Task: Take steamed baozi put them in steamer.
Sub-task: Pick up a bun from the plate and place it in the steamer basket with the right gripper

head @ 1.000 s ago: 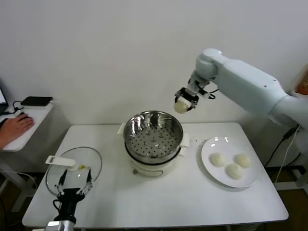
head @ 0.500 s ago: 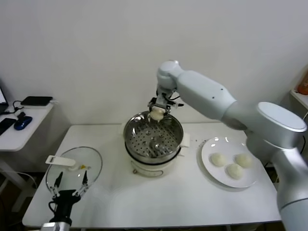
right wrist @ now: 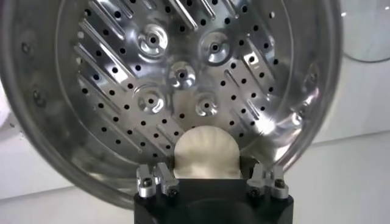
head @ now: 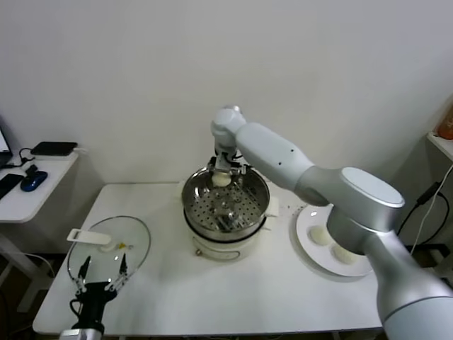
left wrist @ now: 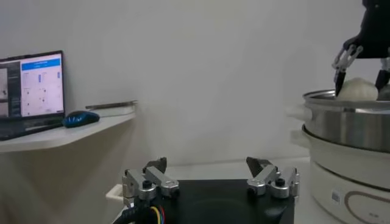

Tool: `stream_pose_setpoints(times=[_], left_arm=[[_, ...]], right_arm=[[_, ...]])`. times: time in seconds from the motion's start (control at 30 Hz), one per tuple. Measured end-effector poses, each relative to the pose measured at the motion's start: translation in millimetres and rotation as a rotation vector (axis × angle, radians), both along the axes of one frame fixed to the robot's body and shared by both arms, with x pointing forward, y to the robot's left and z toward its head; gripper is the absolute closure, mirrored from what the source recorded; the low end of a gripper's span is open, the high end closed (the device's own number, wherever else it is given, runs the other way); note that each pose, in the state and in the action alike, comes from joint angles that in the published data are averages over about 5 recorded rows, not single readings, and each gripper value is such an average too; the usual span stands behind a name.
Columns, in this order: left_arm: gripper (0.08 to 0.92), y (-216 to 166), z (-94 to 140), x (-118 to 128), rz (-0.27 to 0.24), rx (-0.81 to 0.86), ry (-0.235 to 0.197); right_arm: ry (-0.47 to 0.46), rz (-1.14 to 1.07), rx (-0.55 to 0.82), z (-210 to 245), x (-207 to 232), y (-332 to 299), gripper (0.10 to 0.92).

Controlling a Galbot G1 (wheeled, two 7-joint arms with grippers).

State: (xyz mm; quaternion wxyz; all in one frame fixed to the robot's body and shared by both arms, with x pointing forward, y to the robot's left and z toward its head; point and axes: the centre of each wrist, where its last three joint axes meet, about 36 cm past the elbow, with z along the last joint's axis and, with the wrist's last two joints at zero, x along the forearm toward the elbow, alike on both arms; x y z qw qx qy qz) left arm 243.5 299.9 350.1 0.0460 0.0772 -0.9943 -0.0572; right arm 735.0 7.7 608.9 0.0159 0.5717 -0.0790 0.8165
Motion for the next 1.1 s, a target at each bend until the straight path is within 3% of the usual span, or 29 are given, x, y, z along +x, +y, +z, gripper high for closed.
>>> stream_pose_setpoints(times=[0.43,0.7,1.1], left_arm=[[0.177,-1.8,0.6,3.9,-0.003,0.000,-0.001],[0.177,-1.7,-0.9,3.8,-0.002,0.000,0.003],[0.177,-3.0,-0.4,3.6,0.000,-0.003,0.004]], right_arm=[[0.001,0.016,-0.027,-22.5,-0.5,7.3,0.332],[0.001,0.016,-0.032,-27.3,1.6,3.8,0.207],[-0.003,0.015,-0.019,5.7,2.1,-2.7,0.199]])
